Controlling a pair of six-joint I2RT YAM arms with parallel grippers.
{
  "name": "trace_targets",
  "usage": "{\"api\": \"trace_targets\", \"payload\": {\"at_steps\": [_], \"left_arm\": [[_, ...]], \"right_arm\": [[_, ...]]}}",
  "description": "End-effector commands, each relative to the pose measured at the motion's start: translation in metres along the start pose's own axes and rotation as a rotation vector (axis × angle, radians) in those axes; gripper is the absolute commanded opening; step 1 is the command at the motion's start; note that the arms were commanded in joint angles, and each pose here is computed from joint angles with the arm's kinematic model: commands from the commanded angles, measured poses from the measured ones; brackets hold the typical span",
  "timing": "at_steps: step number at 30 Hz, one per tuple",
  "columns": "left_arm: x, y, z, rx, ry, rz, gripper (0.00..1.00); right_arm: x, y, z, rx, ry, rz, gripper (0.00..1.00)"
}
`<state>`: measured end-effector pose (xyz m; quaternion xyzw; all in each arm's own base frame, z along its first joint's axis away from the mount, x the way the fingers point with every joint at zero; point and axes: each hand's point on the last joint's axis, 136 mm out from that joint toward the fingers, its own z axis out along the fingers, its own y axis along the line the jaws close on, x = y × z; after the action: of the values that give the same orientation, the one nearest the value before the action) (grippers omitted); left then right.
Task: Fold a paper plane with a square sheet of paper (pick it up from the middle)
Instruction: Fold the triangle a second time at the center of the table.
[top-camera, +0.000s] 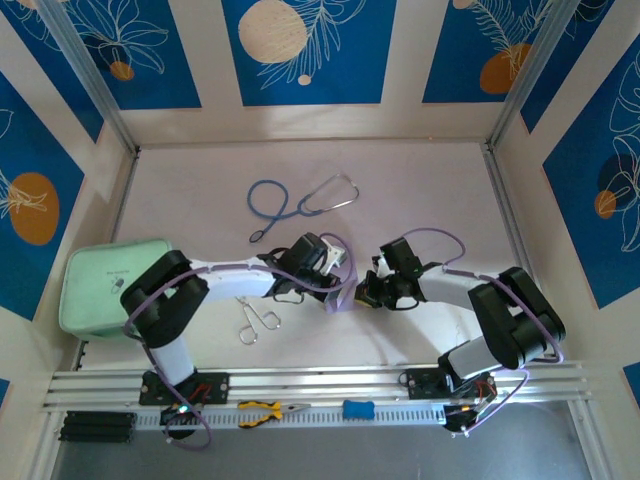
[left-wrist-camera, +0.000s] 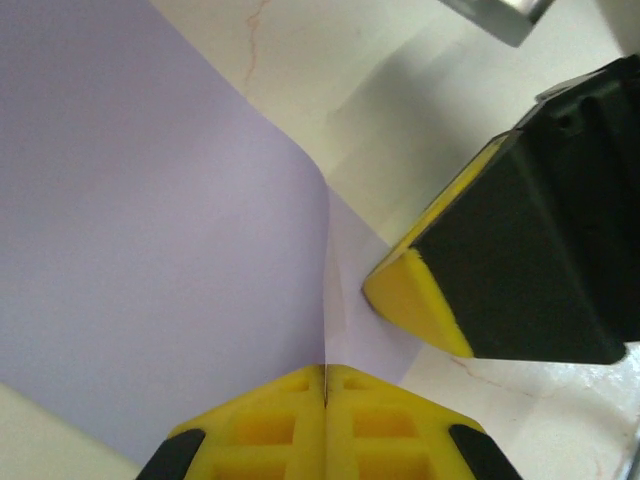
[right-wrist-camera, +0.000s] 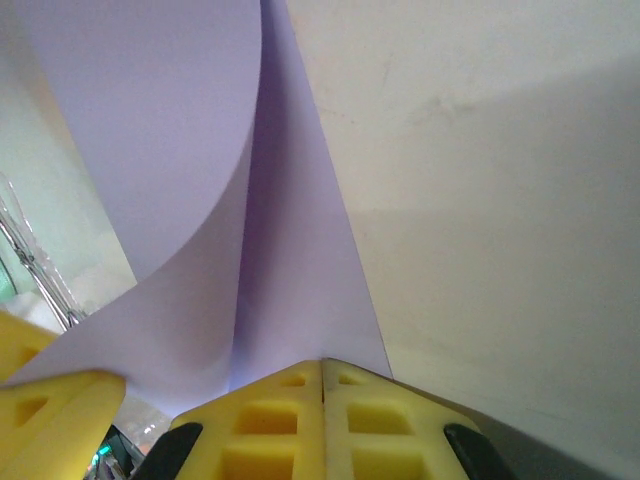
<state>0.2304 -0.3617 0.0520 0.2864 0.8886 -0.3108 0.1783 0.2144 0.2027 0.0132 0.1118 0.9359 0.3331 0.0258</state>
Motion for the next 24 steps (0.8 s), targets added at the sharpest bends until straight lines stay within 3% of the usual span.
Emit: {"api": "trace_targets", "payload": {"at_steps": [1, 17, 24], "left_arm": [[-0.003, 0.012, 0.001, -0.055, 0.019, 0.033, 0.00], [-0.005, 0.031, 0.002, -0.160, 0.050, 0.089, 0.00], [-0.003, 0.028, 0.006, -0.131, 0.062, 0.092, 0.00]], "right_arm": [[0.007, -0.016, 0.002, 0.065, 0.029, 0.021, 0.00], [0.008, -0.024, 0.001, 0.108, 0.029, 0.022, 0.00], [0.006, -0.012, -0.001, 0.061, 0.022, 0.001, 0.00]]}}
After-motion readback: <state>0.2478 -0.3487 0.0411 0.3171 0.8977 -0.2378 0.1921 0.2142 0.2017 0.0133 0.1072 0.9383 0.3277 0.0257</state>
